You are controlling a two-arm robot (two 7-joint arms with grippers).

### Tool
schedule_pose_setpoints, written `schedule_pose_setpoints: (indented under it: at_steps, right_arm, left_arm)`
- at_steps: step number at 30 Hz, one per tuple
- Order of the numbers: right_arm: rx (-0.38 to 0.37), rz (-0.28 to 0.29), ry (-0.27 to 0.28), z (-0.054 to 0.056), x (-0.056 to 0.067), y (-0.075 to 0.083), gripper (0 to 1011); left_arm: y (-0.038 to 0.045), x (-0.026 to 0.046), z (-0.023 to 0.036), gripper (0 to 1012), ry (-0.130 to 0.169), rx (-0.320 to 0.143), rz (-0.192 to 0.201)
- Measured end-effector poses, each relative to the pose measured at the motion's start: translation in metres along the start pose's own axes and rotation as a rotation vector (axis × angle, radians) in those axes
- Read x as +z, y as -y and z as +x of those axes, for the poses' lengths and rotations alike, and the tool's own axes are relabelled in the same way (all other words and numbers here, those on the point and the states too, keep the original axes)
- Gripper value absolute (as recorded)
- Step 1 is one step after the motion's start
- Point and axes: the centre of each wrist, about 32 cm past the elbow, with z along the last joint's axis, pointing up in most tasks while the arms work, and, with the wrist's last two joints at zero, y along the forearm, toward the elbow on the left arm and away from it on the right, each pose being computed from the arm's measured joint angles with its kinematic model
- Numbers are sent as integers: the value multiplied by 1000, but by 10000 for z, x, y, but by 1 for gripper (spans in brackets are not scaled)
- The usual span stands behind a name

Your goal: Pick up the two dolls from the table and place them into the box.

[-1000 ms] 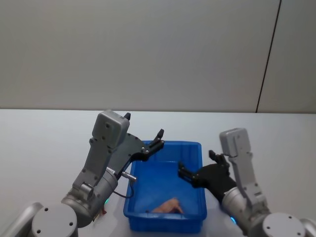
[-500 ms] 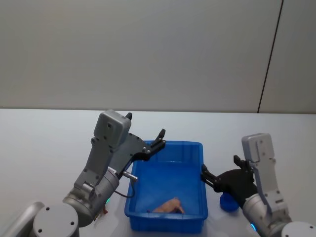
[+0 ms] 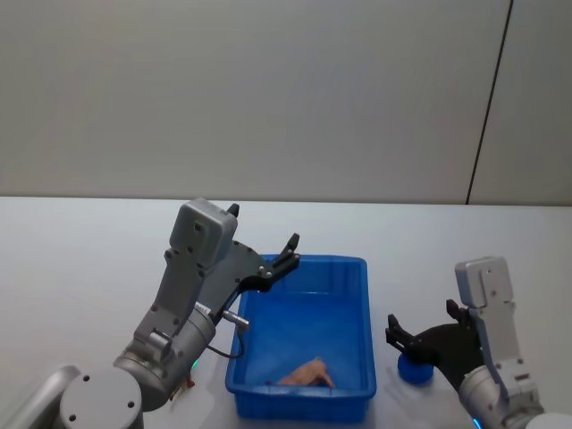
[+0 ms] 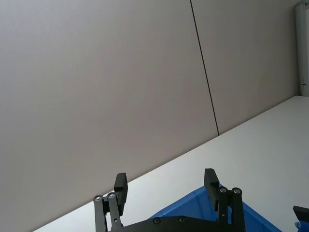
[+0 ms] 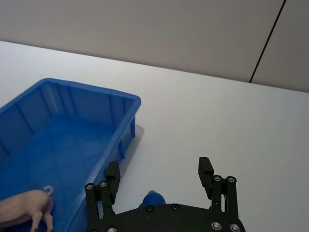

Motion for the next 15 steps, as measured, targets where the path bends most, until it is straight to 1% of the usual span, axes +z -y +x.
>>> schedule_pose_setpoints:
  at_steps: [4, 15]
  right_arm:
    - [-8, -22, 1, 29, -66, -24, 1001]
    - [-12, -53, 8, 67, -180, -118, 1001]
  left_arm:
    - [0, 0, 0, 1001, 0, 0, 0]
    - [0, 0, 0, 1001, 0, 0, 0]
